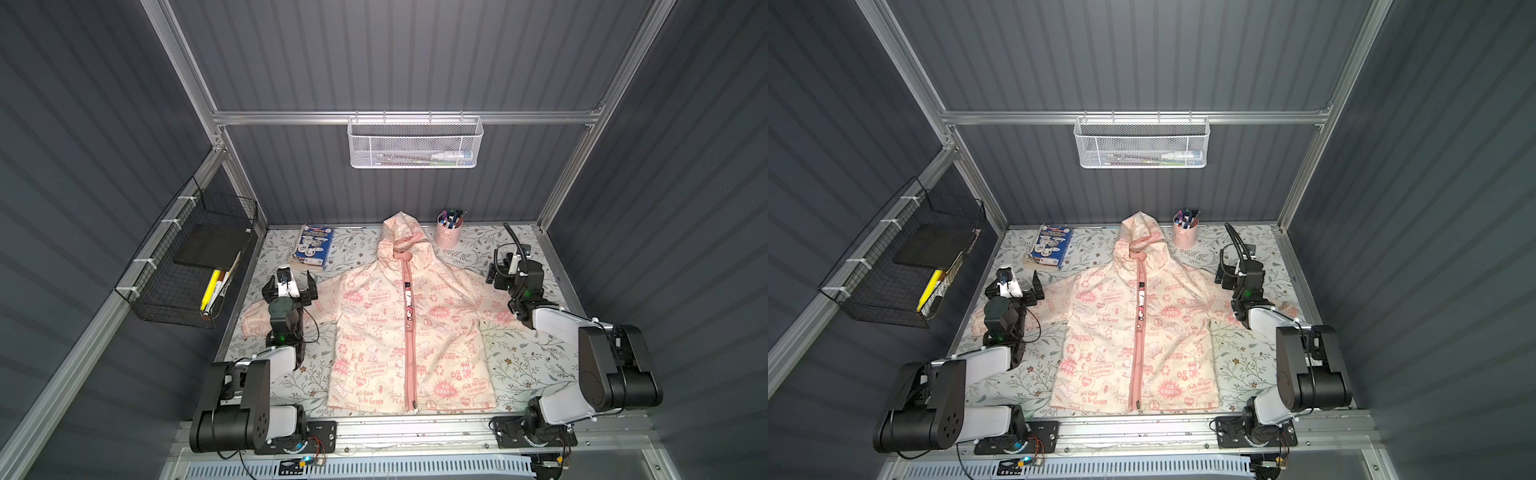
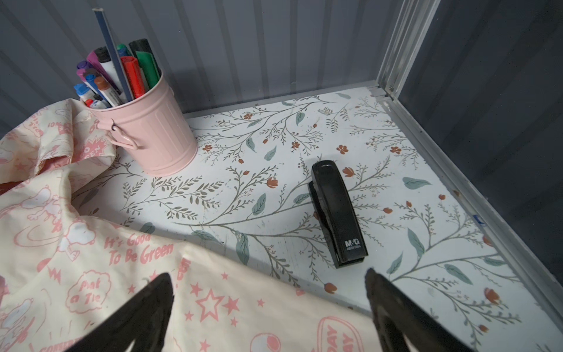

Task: Unzip the jacket
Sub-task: Reset both arms

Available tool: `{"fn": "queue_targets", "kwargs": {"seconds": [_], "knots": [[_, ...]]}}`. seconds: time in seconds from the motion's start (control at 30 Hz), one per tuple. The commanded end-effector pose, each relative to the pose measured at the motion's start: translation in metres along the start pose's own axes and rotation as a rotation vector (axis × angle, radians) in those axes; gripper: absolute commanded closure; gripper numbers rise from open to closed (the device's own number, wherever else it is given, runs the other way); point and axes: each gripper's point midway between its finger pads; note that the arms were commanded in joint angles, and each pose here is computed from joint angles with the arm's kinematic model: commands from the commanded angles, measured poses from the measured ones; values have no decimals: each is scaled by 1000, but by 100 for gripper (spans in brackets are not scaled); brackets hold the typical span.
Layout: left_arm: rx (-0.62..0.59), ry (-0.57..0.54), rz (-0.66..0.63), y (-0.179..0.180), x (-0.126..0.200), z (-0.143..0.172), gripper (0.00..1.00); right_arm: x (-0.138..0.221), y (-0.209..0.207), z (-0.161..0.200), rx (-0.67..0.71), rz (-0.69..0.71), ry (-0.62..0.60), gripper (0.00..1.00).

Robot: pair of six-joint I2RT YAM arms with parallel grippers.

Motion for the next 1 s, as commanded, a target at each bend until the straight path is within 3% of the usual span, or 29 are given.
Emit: {"fn": "queue_targets", "kwargs": {"seconds": [0.0,0.1,0.3,0.47,0.57,0.97], "knots": [[66,-39,70,-9,4,-5,1,11,0,-3,20,-14,2,1],[80,-67,59,-4,7,3,1,18,-4,1,26,-4,3,1],[94,-104,154,-18,2,5,1,24,-6,14,31,-8,26,1],[95,-92,139,-14,-8,26,1,25,-6,29,37,-4,6,1],[97,15,85,-9,-32,42,1,20,-9,34,31,4,-18,1],[95,31,60,-6,-36,45,1,15,-7,55,22,-3,-105,1]]}}
Point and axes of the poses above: each gripper's point midway between its finger pads, its own x axis back along the fingers, its own y axis along the line the jaws close on, z = x × y, and after that the axes turned 14 degrees about x, right-handed
